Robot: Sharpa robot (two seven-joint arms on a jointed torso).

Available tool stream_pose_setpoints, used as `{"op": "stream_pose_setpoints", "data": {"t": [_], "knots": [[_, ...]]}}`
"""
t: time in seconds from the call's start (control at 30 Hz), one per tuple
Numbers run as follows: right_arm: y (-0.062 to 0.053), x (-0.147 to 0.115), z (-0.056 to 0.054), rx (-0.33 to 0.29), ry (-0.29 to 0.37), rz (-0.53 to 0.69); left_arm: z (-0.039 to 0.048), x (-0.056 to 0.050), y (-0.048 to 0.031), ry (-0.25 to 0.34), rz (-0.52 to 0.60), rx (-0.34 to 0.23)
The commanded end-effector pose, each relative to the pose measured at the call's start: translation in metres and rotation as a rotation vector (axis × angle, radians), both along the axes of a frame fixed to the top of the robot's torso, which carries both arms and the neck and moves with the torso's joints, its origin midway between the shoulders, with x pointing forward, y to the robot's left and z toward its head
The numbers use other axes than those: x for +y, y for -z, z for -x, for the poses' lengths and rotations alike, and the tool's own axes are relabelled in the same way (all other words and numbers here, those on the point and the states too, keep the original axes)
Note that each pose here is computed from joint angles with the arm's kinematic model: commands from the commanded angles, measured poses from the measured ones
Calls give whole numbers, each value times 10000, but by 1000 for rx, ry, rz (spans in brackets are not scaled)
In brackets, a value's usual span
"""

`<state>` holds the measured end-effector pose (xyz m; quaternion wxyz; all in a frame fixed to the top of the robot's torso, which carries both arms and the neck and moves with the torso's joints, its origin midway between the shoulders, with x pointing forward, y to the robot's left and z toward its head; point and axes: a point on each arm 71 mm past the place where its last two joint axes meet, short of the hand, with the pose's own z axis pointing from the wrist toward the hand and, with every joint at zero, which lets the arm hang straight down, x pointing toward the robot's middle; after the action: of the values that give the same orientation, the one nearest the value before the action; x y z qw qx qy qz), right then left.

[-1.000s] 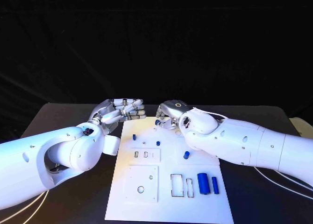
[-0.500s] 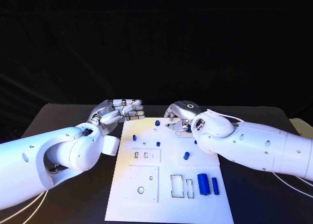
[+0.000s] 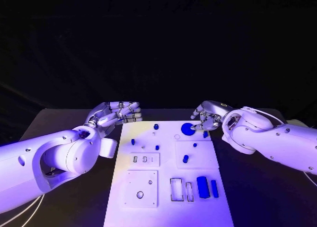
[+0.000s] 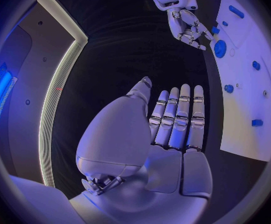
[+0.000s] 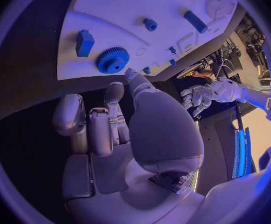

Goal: Assemble the parts on the task board

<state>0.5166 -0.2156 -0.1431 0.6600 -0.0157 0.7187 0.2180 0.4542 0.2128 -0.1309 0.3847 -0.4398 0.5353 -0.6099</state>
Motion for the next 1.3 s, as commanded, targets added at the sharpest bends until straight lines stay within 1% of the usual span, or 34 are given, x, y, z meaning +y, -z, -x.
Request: {"op": "stream_pose_setpoints", "data": {"t": [0.03,0.3,0.73,0.97,1.3], "knots": [[51,-35,-9,83,1,3,-4,1,-14,17,10,-7],[81,-7,-40,90,1,45,-12,26,-11,9,7,-7],[108,88,-90,87,0,56,-17,40,-9,4,5,-7],[148,145,-115,93,-6,67,-16,40,-9,3,5,-6],[197,154,-135,104,-3,99,-20,41,-6,3,4,-4]]}}
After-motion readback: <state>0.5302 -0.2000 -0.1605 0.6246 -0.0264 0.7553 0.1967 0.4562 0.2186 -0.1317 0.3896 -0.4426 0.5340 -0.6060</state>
